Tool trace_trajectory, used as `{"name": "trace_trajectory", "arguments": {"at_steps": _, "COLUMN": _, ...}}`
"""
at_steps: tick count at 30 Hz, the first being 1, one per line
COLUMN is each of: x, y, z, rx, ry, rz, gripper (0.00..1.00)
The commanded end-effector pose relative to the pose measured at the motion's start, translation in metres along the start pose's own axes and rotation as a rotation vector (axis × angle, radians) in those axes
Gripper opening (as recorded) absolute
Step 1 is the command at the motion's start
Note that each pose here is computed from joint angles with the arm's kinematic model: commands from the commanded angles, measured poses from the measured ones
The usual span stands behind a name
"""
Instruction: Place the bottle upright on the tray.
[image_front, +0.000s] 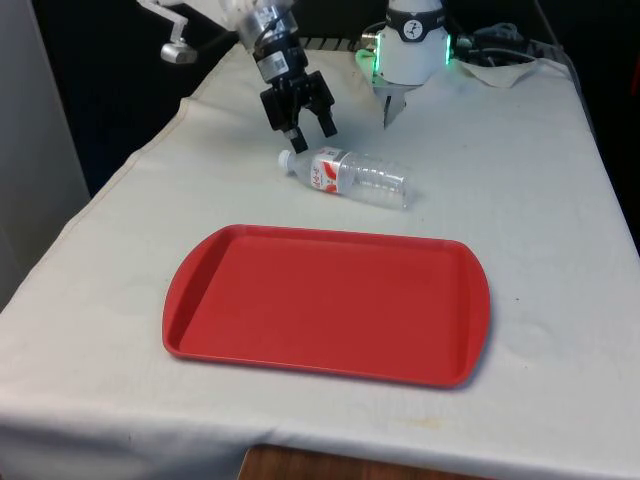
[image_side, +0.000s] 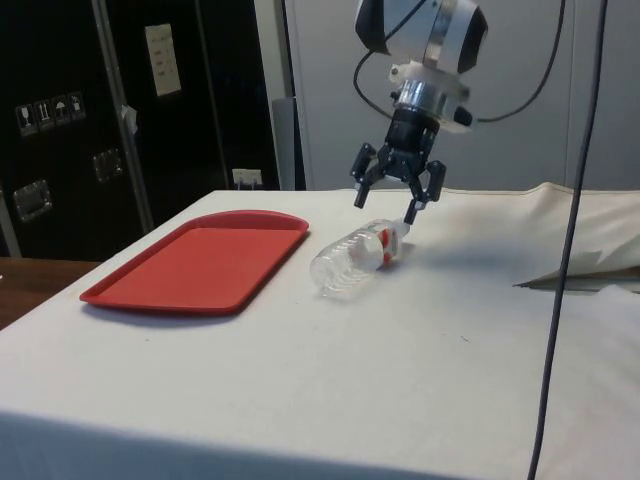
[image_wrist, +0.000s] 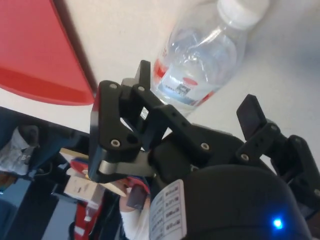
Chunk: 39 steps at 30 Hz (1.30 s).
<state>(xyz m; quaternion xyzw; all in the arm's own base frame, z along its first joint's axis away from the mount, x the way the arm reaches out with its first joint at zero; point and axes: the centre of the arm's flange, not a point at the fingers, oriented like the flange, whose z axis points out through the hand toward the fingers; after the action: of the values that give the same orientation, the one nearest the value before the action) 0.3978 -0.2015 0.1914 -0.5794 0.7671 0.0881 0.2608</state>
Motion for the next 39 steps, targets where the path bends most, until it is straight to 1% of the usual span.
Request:
{"name": "trace_trajectory", "arguments": {"at_steps": 1, "x": 0.001, "y": -0.002, "z": -0.001, "rx": 0.012, "ry": -0.010, "rz": -0.002, "gripper": 1.00}}
{"name": "trace_trajectory", "arguments": {"at_steps": 3, "x": 0.008, "y": -0.002, "z": -0.001, "rx": 0.015, "ry": -0.025, "rz": -0.003, "gripper": 1.00}}
{"name": "trace_trajectory", "arguments": {"at_steps": 4, "x": 0.008, "y": -0.002, "z": -0.001, "rx": 0.015, "ry": -0.025, "rz": -0.003, "gripper": 1.00}}
{"name": "trace_trajectory", "arguments": {"at_steps": 5, "x": 0.010, "y": -0.002, "z": 0.000, "rx": 0.004, "ry": -0.021, "rz": -0.003, "gripper": 1.00}}
{"name": "trace_trajectory", "arguments": {"at_steps": 6, "x": 0.013, "y": -0.003, "z": -0.001, "rx": 0.019, "ry": -0.036, "rz": -0.004, "gripper": 1.00}}
{"name": "trace_trajectory", "arguments": {"at_steps": 10, "x": 0.022, "y": -0.004, "z": 0.001, "rx": 0.019, "ry": -0.058, "rz": -0.003, "gripper": 1.00}}
{"name": "trace_trajectory", "arguments": {"at_steps": 11, "x": 0.027, "y": -0.004, "z": 0.002, "rx": 0.021, "ry": -0.070, "rz": 0.001, "gripper": 1.00}}
{"name": "trace_trajectory", "arguments": {"at_steps": 12, "x": 0.029, "y": -0.004, "z": 0.003, "rx": 0.022, "ry": -0.076, "rz": 0.003, "gripper": 1.00}}
{"name": "trace_trajectory", "arguments": {"at_steps": 13, "x": 0.029, "y": -0.003, "z": 0.004, "rx": 0.011, "ry": -0.069, "rz": 0.002, "gripper": 1.00}}
{"name": "trace_trajectory", "arguments": {"at_steps": 14, "x": 0.031, "y": -0.004, "z": 0.003, "rx": 0.022, "ry": -0.082, "rz": 0.005, "gripper": 1.00}}
{"name": "trace_trajectory", "arguments": {"at_steps": 16, "x": 0.036, "y": -0.004, "z": 0.005, "rx": 0.021, "ry": -0.100, "rz": 0.008, "gripper": 1.00}}
{"name": "trace_trajectory", "arguments": {"at_steps": 20, "x": 0.039, "y": -0.004, "z": 0.007, "rx": 0.020, "ry": -0.110, "rz": 0.010, "gripper": 1.00}}
{"name": "trace_trajectory", "arguments": {"at_steps": 21, "x": 0.039, "y": -0.004, "z": 0.006, "rx": 0.020, "ry": -0.109, "rz": 0.010, "gripper": 1.00}}
{"name": "trace_trajectory", "arguments": {"at_steps": 22, "x": 0.040, "y": -0.004, "z": 0.007, "rx": 0.012, "ry": -0.107, "rz": 0.010, "gripper": 1.00}}
{"name": "trace_trajectory", "arguments": {"at_steps": 24, "x": 0.040, "y": -0.004, "z": 0.006, "rx": 0.020, "ry": -0.109, "rz": 0.009, "gripper": 1.00}}
{"name": "trace_trajectory", "arguments": {"at_steps": 32, "x": 0.040, "y": -0.003, "z": 0.007, "rx": 0.013, "ry": -0.108, "rz": 0.010, "gripper": 1.00}}
{"name": "trace_trajectory", "arguments": {"at_steps": 34, "x": 0.042, "y": -0.002, "z": 0.008, "rx": 0.015, "ry": -0.117, "rz": 0.015, "gripper": 1.00}}
{"name": "trace_trajectory", "arguments": {"at_steps": 35, "x": 0.042, "y": -0.002, "z": 0.008, "rx": 0.015, "ry": -0.117, "rz": 0.015, "gripper": 1.00}}
{"name": "trace_trajectory", "arguments": {"at_steps": 39, "x": 0.045, "y": -0.002, "z": 0.010, "rx": 0.015, "ry": -0.138, "rz": 0.026, "gripper": 1.00}}
